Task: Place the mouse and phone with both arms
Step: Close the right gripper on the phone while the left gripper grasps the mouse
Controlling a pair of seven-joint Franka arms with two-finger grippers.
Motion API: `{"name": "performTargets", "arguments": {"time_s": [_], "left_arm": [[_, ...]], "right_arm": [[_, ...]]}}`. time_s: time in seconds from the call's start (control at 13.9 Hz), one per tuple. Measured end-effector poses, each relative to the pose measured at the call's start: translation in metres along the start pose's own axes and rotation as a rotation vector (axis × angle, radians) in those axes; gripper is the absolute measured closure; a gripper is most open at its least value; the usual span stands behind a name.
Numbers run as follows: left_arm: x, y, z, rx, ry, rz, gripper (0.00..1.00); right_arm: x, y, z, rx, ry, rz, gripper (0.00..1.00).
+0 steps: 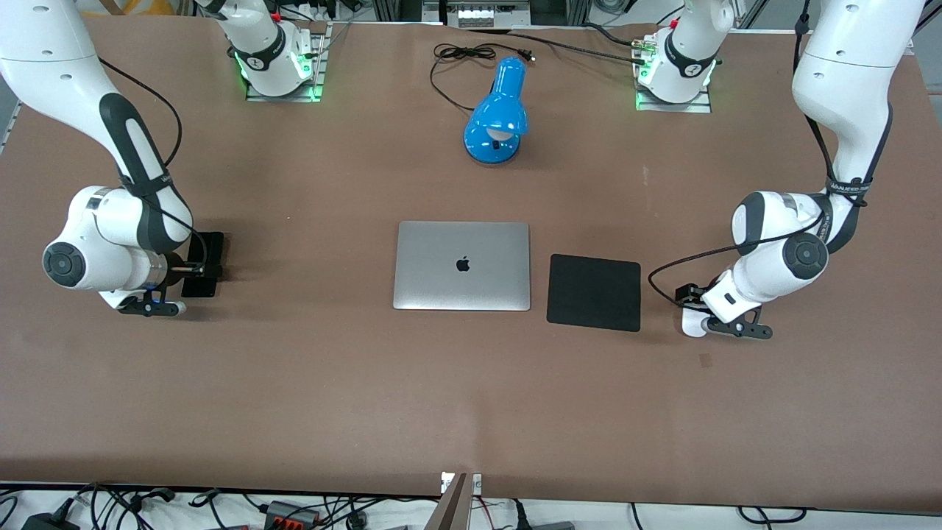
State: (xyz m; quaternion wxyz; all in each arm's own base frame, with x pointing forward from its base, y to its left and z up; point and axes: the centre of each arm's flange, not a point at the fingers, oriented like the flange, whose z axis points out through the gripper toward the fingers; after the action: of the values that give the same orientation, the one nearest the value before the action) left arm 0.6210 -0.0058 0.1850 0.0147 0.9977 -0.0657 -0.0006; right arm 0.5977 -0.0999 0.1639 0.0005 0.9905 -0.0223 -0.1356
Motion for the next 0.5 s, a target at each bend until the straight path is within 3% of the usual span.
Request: {"name": "performTargets", "arguments": {"time_s": [0.14,0.36,0.5], "left_arm": [[-0.0009,-0.0019,0.0028,-0.001,0.001,-0.002,0.1],[-0.0016,-0.0052,0.0056,-0.001,0.001,-0.007,0.13],[-0.0015,-0.006,0.0059,-0.001,0.004,-0.008,0.14]], "right_arm": [[0.0002,-0.0002,0.0033,0.0,-0.004,0.0,0.0],[0.0003,-0.0003,0.0034,0.001,-0.004,-0.001,0.0],[0.0005,0.0009,-0.002,0.0,-0.002,0.001,0.19]]}}
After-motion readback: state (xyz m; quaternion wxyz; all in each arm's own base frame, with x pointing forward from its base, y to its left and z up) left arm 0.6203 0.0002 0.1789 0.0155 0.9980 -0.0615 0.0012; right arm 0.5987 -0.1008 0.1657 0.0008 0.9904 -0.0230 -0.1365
